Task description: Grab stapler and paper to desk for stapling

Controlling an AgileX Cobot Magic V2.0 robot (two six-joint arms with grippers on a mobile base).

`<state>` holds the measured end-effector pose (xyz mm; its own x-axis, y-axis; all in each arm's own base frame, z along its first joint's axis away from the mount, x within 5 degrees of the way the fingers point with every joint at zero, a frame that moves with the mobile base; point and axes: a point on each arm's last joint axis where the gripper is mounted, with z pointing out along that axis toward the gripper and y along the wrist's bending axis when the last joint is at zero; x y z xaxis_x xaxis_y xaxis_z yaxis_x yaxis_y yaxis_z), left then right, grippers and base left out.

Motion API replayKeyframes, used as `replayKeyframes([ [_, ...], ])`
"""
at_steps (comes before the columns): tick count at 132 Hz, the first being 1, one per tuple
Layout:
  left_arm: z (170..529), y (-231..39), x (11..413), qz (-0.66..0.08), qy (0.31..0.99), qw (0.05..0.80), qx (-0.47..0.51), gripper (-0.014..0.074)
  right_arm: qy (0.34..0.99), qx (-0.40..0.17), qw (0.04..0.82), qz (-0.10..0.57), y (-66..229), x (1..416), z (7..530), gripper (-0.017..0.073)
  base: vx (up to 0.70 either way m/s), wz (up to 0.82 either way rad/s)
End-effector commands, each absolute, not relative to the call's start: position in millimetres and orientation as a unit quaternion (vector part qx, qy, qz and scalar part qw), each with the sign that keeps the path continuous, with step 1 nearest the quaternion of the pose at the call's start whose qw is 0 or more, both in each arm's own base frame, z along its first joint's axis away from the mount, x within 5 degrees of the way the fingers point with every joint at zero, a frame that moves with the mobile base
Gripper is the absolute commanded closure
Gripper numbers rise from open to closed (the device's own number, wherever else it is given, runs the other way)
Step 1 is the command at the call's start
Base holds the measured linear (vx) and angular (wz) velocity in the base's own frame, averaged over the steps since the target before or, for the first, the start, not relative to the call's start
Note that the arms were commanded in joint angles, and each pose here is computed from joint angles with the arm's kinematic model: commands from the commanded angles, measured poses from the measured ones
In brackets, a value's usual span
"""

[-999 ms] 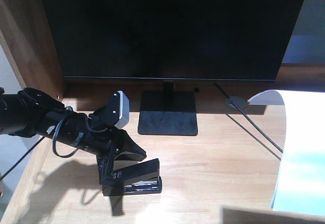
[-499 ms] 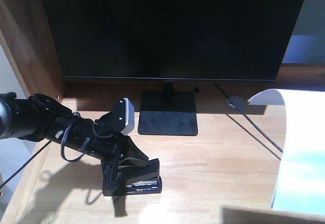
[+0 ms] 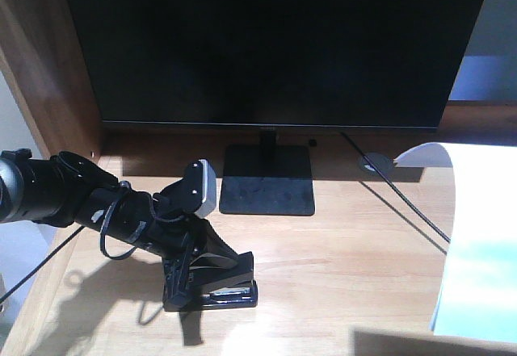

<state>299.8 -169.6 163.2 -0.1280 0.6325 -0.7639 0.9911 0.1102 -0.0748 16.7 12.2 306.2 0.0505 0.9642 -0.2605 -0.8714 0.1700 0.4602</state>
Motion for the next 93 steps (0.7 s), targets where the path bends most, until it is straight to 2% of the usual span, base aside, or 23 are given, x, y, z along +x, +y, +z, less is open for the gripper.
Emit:
replayKeyframes([
  [1,186.1,-174.7,300.8,-0.322,0.670,0.326,0.584,0.0600,0.242,0.076,0.727,0.638,11.9,13.3,314.9,0.0561,0.00,0.00],
  [93,186.1,-174.7,300.8,-0.322,0.670,0.326,0.584,0.0600,0.241,0.076,0.727,0.639,11.8,13.2,315.0,0.0561,0.00,0.00],
])
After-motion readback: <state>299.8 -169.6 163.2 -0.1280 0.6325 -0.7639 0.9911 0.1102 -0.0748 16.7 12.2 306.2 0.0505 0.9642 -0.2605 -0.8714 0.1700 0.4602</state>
